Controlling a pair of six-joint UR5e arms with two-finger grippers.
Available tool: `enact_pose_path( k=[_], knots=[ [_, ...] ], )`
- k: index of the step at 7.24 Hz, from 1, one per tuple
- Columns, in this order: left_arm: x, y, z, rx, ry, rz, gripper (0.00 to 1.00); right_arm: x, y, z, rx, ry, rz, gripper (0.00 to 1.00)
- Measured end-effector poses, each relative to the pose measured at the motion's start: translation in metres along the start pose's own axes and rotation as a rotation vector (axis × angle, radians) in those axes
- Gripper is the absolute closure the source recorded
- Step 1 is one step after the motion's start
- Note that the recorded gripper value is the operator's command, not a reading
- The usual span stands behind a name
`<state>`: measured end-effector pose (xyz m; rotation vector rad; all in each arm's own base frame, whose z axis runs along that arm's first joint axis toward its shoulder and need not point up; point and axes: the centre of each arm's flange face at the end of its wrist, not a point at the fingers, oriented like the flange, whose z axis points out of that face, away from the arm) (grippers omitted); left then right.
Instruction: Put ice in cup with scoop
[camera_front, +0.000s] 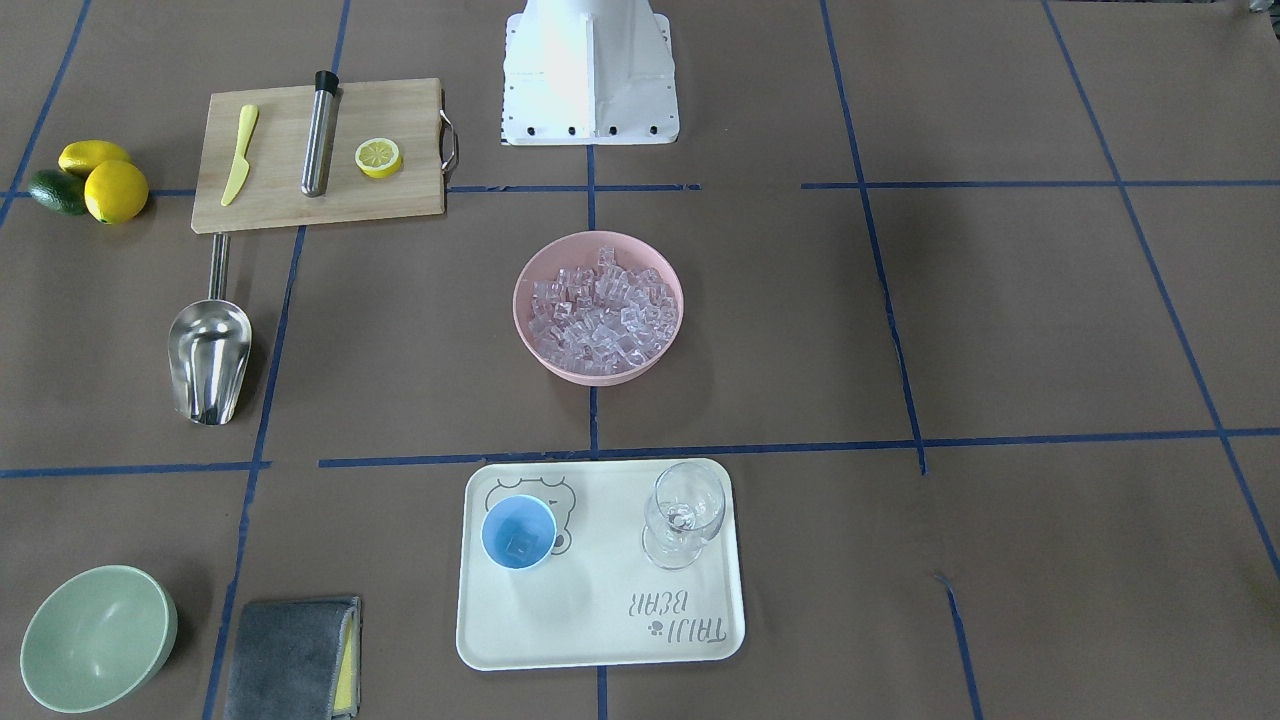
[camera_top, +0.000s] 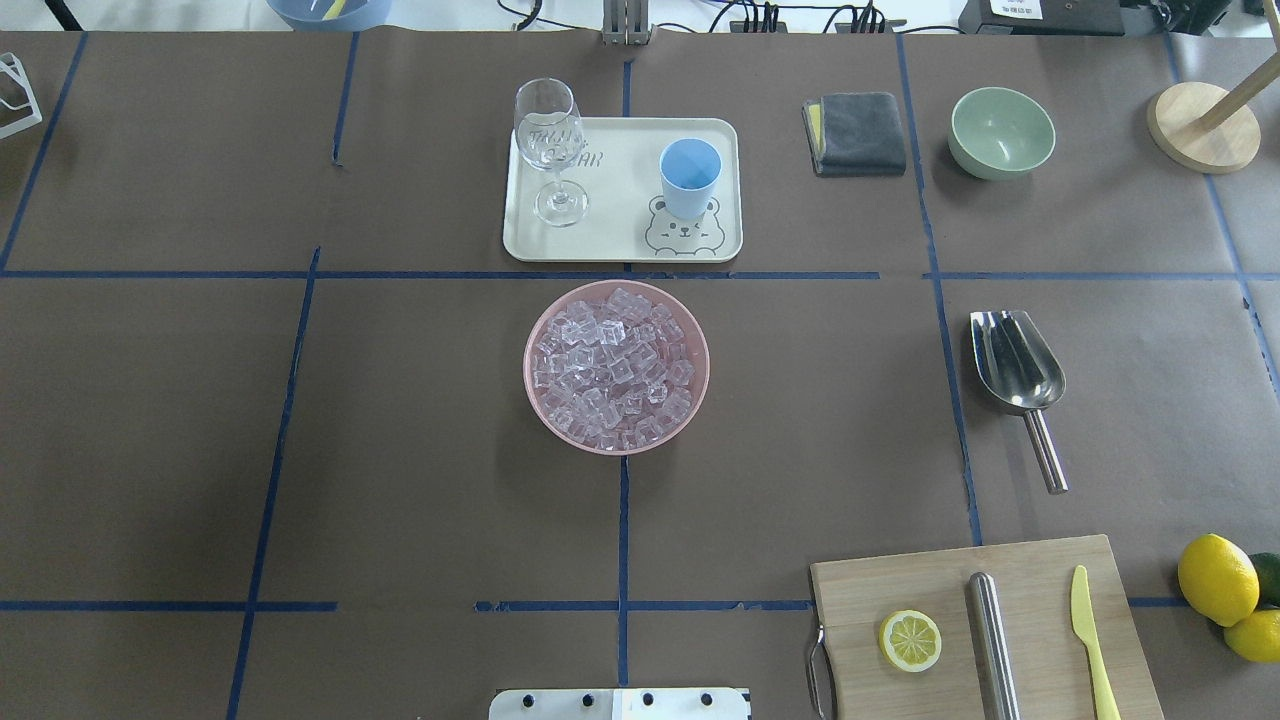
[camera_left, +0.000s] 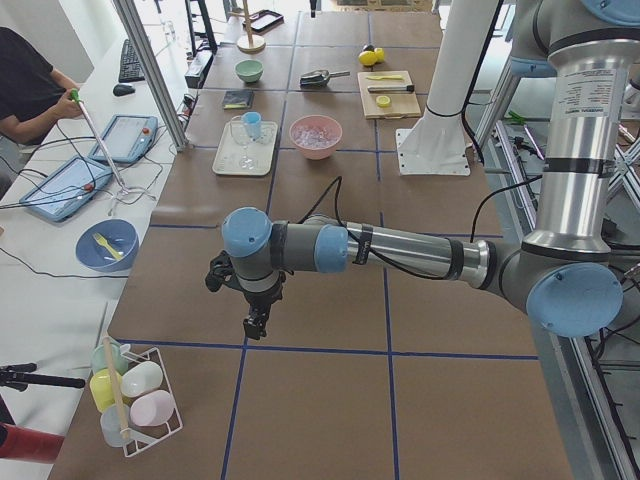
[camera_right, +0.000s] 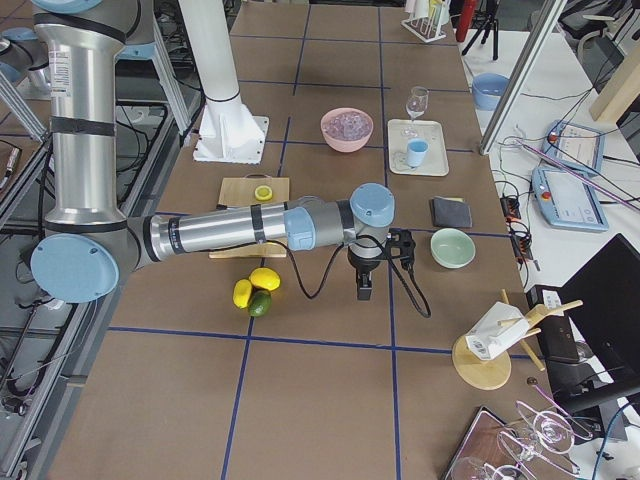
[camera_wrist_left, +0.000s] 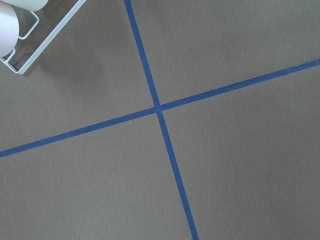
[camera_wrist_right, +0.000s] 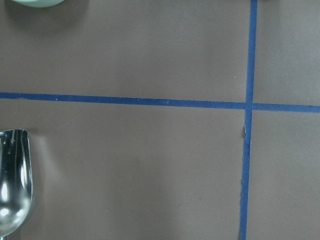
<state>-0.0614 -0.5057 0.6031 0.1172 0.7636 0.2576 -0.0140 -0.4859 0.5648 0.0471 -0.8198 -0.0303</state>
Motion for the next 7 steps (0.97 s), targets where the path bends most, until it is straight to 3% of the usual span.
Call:
enact_pose_path(
  k=[4, 7],
  knots=[
    [-0.016, 0.005, 0.017, -0.034, 0.012, -0.038, 0.00, -0.011, -0.009, 0.002, -0.044, 0.008, 0.022, 0.00],
    [-0.023, 0.009, 0.033, -0.048, 0.086, -0.076, 0.00, 0.009, 0.006, 0.013, -0.082, 0.022, -0.020, 0.00]
  ],
)
